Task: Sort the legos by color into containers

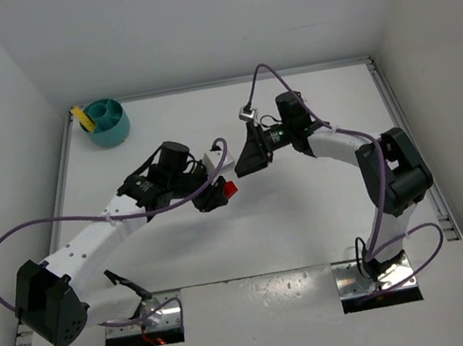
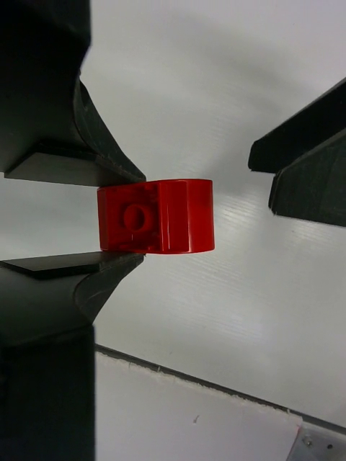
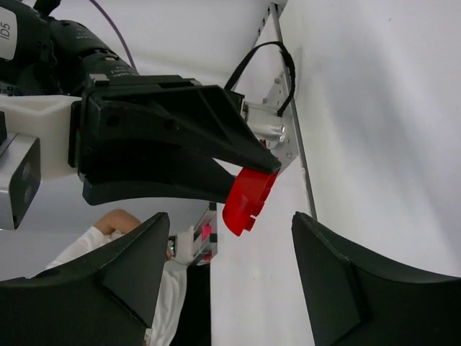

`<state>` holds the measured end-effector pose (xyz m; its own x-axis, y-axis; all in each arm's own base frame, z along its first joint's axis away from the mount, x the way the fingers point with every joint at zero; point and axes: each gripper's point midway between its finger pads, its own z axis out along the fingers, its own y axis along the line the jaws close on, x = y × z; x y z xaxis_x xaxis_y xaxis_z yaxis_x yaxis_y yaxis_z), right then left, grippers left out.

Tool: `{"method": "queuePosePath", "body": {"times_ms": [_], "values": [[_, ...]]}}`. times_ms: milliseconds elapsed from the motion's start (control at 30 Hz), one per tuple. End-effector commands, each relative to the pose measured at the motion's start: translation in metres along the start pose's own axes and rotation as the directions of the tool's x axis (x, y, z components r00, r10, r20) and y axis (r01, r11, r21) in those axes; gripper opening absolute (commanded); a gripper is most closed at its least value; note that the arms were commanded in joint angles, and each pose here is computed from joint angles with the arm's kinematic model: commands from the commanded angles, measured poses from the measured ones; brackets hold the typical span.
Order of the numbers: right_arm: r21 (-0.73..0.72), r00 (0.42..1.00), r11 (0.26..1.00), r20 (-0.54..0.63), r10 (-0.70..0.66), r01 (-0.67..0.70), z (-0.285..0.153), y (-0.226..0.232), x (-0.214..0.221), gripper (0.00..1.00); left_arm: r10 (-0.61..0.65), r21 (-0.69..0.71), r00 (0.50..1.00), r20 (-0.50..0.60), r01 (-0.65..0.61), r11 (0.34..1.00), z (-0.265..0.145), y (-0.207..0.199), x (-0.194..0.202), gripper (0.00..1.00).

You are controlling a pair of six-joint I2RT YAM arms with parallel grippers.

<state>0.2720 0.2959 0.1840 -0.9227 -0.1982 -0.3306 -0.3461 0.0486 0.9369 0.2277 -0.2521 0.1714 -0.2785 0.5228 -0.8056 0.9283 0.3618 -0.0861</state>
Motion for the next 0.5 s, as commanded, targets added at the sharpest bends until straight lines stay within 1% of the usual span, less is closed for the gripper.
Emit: {"method": "queuePosePath", "body": {"times_ms": [0,33,200,467], "values": [[-0.051,0.998,0.997,-0.025,-0.057,0.056,0.000,0.018,0.007,0.70,0.043,-0.056,0.999,0.015,-0.042,0.998,0.001,0.010,-0.012,0.12],[-0.050,0.998,0.998,-0.039,-0.039,0.037,0.003,0.018,0.011,0.70,0.043,-0.069,0.999,0.012,-0.042,0.997,0.003,0.013,-0.011,0.12],[-0.031,0.998,0.999,-0.050,-0.032,0.030,0.009,0.011,0.019,0.70,0.066,-0.095,0.998,0.024,-0.063,0.993,0.004,0.017,-0.027,0.12],[-0.037,0.995,0.999,-0.096,-0.003,0.000,0.024,0.002,0.027,0.70,0.096,-0.084,0.995,0.025,-0.093,0.992,0.009,0.012,-0.035,0.12]]}}
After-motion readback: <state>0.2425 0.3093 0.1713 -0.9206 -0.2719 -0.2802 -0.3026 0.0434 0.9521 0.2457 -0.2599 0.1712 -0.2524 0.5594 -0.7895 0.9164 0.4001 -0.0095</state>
